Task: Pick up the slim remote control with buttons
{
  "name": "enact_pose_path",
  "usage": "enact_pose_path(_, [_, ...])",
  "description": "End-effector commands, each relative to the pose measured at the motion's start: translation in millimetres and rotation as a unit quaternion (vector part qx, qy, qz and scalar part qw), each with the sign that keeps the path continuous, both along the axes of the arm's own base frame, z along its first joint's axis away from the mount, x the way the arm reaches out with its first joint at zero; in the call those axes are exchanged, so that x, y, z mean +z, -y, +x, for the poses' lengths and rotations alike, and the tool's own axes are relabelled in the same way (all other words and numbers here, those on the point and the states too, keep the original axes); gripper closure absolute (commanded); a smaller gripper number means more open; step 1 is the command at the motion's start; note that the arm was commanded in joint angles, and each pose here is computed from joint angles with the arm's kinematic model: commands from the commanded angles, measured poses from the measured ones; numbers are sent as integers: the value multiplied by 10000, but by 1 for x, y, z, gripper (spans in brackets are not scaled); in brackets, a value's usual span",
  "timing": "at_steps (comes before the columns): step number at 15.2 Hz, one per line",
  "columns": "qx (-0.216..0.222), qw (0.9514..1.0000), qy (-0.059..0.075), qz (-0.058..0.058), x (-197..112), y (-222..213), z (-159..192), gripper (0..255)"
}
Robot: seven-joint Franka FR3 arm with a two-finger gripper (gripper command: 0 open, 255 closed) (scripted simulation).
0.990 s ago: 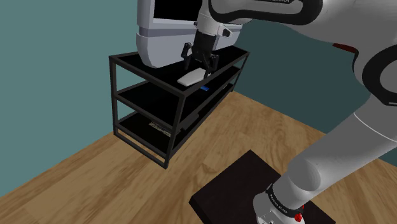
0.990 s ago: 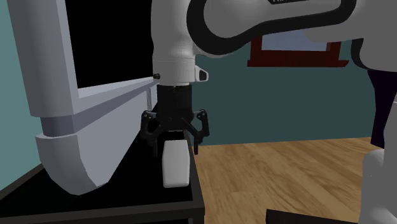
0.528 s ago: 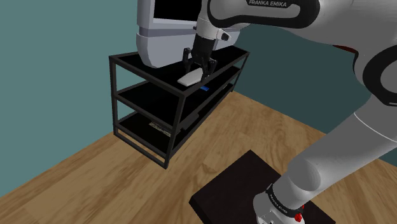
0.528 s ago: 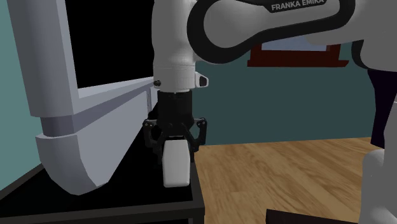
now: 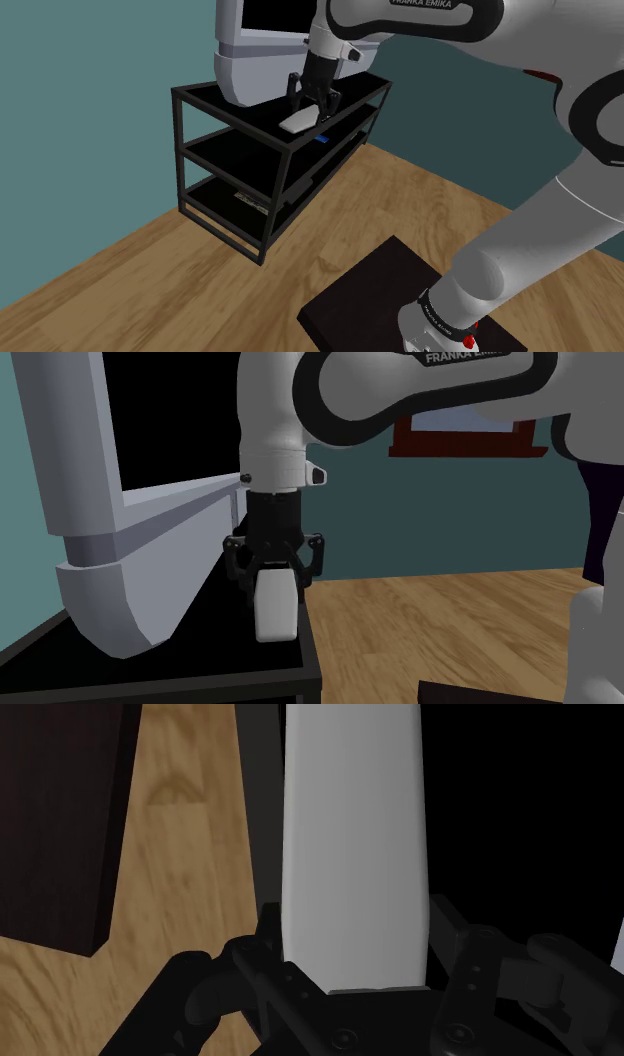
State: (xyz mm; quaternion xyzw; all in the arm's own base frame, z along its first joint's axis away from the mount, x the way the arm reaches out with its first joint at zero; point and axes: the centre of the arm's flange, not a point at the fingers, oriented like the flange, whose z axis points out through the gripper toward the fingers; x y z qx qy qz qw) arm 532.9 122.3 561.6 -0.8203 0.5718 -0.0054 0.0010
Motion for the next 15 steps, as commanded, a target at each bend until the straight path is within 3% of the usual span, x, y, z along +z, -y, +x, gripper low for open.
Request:
enact_pose_path(1, [0, 10000, 1, 0, 10, 0, -1, 255])
enact_pose_path(15, [0, 10000, 1, 0, 74, 0, -1, 255])
